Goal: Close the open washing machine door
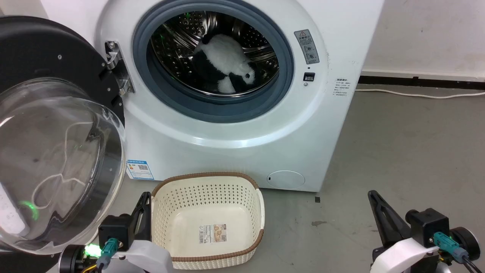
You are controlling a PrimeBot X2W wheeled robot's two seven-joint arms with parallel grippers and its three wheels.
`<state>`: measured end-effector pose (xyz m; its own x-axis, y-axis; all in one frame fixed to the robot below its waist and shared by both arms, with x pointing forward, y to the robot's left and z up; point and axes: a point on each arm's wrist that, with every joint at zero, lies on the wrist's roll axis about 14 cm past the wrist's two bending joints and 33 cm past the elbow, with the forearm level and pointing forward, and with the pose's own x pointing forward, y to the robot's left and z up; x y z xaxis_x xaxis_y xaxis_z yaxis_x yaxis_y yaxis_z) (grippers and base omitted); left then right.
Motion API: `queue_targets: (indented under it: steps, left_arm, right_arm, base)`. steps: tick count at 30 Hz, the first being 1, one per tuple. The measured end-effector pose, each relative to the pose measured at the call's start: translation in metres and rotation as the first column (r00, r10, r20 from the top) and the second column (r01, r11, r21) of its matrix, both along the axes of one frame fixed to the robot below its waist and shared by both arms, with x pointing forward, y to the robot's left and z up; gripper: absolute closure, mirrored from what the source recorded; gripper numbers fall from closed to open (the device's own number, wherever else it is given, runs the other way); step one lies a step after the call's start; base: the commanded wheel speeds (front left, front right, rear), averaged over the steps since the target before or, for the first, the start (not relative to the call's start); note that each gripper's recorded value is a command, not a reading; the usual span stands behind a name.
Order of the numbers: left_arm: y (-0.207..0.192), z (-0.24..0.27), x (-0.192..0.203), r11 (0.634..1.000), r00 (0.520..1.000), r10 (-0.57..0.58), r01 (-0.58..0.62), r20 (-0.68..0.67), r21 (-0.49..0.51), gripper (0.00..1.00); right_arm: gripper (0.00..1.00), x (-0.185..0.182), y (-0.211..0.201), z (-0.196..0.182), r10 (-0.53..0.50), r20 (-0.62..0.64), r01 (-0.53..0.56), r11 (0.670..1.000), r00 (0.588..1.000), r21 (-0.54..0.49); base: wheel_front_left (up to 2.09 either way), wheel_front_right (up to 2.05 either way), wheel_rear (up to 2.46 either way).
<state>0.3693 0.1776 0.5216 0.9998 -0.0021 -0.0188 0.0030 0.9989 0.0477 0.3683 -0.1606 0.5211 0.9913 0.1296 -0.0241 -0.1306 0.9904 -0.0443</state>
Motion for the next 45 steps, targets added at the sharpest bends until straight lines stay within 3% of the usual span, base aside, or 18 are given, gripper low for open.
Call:
queue_targets:
  steps: [1, 21, 45]
  left_arm:
    - [0.000, 0.000, 0.000, 1.000, 1.000, -0.001, 0.001, -0.001, 0.000, 0.00]
    - [0.004, 0.005, -0.006, 1.000, 0.999, 0.013, -0.013, 0.030, 0.000, 0.00]
    - [0.053, 0.008, -0.046, 0.985, 0.982, 0.172, -0.173, 0.076, -0.002, 0.00]
  right_arm:
    - [0.00, 0.000, 0.000, 0.000, 0.001, -0.001, -0.001, 1.000, 1.000, 0.000]
    - [0.00, 0.003, 0.009, 0.004, 0.027, 0.030, -0.028, 1.000, 0.999, 0.014]
    - [0.00, 0.014, 0.084, 0.005, 0.247, 0.063, -0.248, 0.969, 0.967, 0.014]
  base:
    - [0.00, 0.00, 0.00]
    - [0.00, 0.00, 0.00]
    - [0.00, 0.00, 0.00]
